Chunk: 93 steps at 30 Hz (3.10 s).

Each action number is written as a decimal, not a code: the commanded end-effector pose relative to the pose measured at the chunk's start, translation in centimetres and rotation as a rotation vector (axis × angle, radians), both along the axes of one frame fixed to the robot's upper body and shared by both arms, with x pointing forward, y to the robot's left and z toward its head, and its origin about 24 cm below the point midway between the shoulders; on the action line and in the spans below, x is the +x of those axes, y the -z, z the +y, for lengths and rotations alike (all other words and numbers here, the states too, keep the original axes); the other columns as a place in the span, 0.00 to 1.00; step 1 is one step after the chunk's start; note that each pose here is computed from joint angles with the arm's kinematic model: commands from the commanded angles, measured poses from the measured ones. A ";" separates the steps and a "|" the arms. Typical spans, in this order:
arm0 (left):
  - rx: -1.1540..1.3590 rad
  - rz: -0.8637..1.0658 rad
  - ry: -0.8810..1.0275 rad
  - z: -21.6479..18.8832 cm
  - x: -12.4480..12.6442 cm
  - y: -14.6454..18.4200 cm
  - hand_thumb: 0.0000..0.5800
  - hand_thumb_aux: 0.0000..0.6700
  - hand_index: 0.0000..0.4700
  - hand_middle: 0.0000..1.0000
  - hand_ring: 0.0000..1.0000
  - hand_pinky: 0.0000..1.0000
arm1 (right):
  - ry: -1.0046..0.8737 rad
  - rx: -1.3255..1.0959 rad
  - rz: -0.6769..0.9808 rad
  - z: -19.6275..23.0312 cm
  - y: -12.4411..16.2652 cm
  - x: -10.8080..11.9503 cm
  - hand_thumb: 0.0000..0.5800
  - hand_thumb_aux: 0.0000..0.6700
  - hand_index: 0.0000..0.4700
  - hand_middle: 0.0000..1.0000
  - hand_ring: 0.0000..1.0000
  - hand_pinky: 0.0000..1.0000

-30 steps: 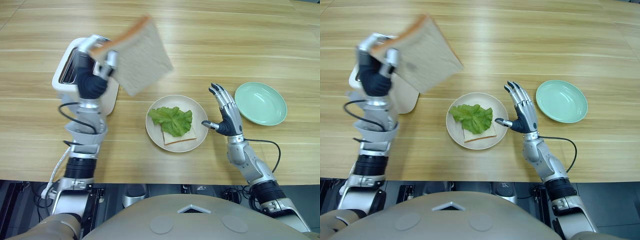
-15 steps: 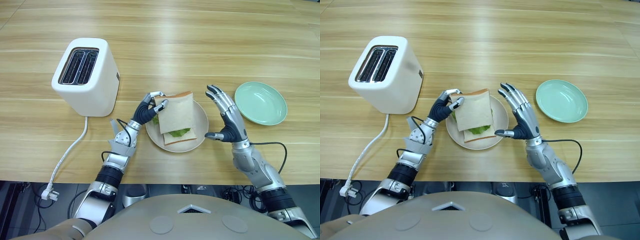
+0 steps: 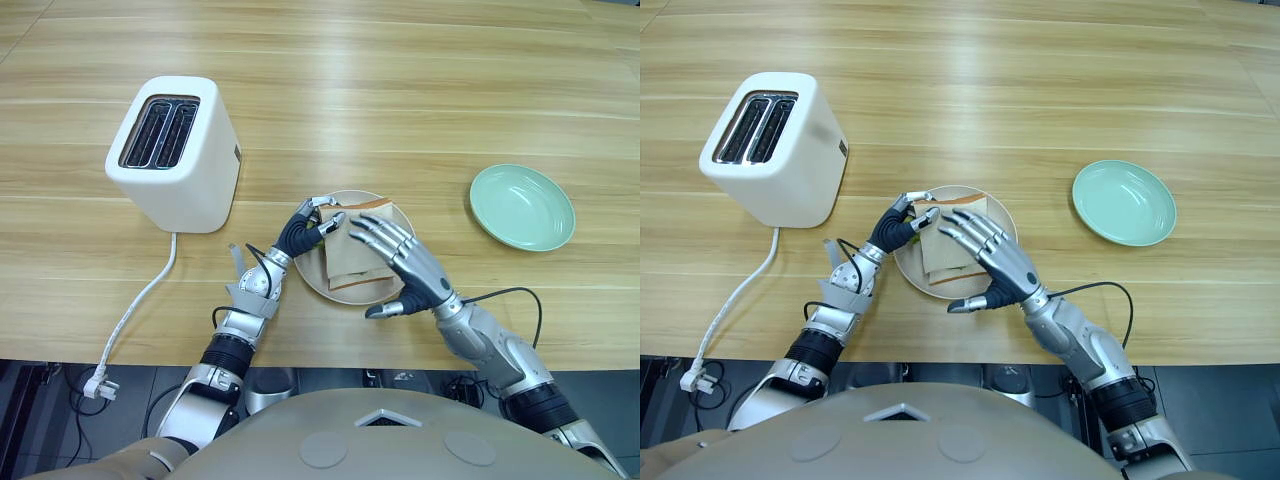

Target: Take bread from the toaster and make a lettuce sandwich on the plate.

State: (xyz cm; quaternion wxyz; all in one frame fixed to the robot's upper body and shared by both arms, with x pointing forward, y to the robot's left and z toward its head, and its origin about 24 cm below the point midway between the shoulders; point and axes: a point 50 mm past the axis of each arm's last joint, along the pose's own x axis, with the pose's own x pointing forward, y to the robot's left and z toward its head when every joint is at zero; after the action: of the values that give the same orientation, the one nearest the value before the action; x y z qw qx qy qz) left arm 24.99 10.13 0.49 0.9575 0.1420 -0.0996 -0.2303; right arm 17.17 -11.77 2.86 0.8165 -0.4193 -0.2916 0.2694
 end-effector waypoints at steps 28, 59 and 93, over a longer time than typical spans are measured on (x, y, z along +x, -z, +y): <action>0.406 -0.753 -0.405 5.8 2.4 -8.9 0.00 0.00 0.00 0.98 0.98 0.98 | 0.025 -0.269 0.253 0.1 6.5 0.4 0.00 0.00 0.00 0.00 0.00 0.00; 0.507 0.153 0.586 6.8 -11.7 2.1 1.00 1.00 0.98 1.00 1.00 1.00 | -0.190 -0.028 0.482 -4.7 2.8 -5.2 1.00 1.00 0.98 1.00 1.00 1.00; 0.833 -0.186 -0.109 2.1 8.2 0.4 1.00 1.00 0.98 1.00 1.00 1.00 | 0.385 -0.416 0.244 -0.1 4.1 15.7 1.00 1.00 0.98 1.00 1.00 1.00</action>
State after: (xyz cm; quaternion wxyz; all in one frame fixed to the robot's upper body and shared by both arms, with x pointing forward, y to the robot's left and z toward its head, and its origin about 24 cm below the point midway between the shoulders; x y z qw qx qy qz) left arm 33.27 12.00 -0.27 0.7983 0.5645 -0.0620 -0.2005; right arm 33.47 -10.43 -0.25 0.7701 -0.5931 -0.0721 0.2235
